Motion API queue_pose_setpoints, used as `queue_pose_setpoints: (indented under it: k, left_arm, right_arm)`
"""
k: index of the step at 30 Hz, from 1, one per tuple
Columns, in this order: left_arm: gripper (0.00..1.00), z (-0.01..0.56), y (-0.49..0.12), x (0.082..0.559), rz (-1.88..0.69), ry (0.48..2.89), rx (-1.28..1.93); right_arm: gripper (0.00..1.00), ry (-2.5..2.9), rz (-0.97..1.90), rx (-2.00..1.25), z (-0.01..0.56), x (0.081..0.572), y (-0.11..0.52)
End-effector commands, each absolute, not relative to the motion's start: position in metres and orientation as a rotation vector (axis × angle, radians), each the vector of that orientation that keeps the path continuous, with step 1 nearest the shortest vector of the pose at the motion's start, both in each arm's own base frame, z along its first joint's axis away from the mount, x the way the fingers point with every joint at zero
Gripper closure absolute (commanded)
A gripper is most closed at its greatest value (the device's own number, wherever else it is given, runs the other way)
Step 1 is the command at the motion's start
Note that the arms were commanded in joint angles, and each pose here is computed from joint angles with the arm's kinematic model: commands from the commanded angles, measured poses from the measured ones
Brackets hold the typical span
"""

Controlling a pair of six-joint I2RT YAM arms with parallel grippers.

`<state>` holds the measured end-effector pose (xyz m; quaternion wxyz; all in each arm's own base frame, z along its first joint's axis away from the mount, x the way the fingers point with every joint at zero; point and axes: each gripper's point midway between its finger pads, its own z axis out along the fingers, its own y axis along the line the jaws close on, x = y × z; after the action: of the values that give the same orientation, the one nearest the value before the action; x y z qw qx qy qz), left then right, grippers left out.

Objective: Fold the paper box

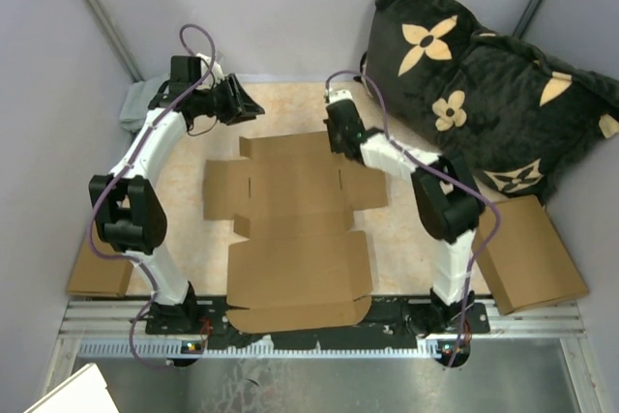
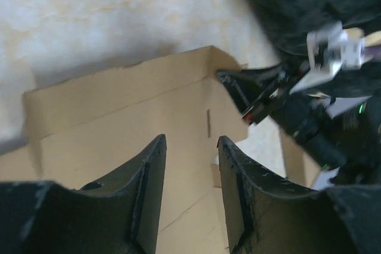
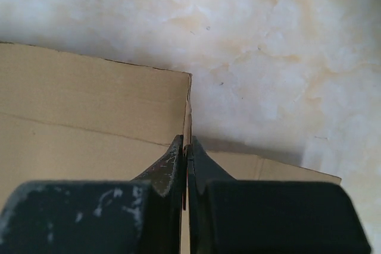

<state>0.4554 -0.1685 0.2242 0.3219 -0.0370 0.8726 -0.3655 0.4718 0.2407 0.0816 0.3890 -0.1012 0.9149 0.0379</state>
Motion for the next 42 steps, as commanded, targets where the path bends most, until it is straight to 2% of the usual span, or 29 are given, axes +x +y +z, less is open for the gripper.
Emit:
queue_pose_setpoints:
  k: [1,6,10,13,20,28,31,36,39,42]
  left_arm:
    - [0.52,0.271,-0.191,0.447,-1.179,2.168,-0.039]
    - [0.48,0.292,-0.2,0.436,-1.284,2.127,-0.026]
    - [0.42,0.304,-0.207,0.415,-1.398,2.129,-0.042]
    - [0.41,0.298,-0.209,0.398,-1.44,2.16,-0.059]
    - [0.41,0.26,-0.204,0.382,-1.386,2.288,-0.118]
    - [0.4,0.277,-0.205,0.379,-1.446,2.247,-0.288]
    - [0.39,0.295,-0.197,0.388,-1.305,2.158,-0.251]
    - [0.38,0.313,-0.174,0.411,-0.865,1.996,-0.005]
    - [0.37,0.313,-0.17,0.416,-0.812,1.967,0.048]
    - [0.36,0.302,-0.179,0.415,-0.884,2.027,0.024]
  right_arm:
    - [1.0,1.741,0.167,-0.187,0.208,0.485,0.262]
    - [1.0,1.387,0.21,-0.142,0.263,0.442,0.254]
    - [1.0,1.254,0.159,-0.144,0.268,0.417,0.246]
    - [1.0,1.16,0.15,-0.146,0.274,0.402,0.248]
    - [1.0,1.142,0.134,-0.147,0.274,0.393,0.257]
    - [1.0,1.148,0.117,-0.156,0.271,0.388,0.257]
    - [1.0,1.155,0.116,-0.16,0.268,0.387,0.256]
    - [1.0,1.176,0.139,-0.188,0.26,0.385,0.261]
    - [1.0,1.189,0.141,-0.203,0.256,0.384,0.262]
    - [1.0,1.189,0.135,-0.208,0.253,0.383,0.261]
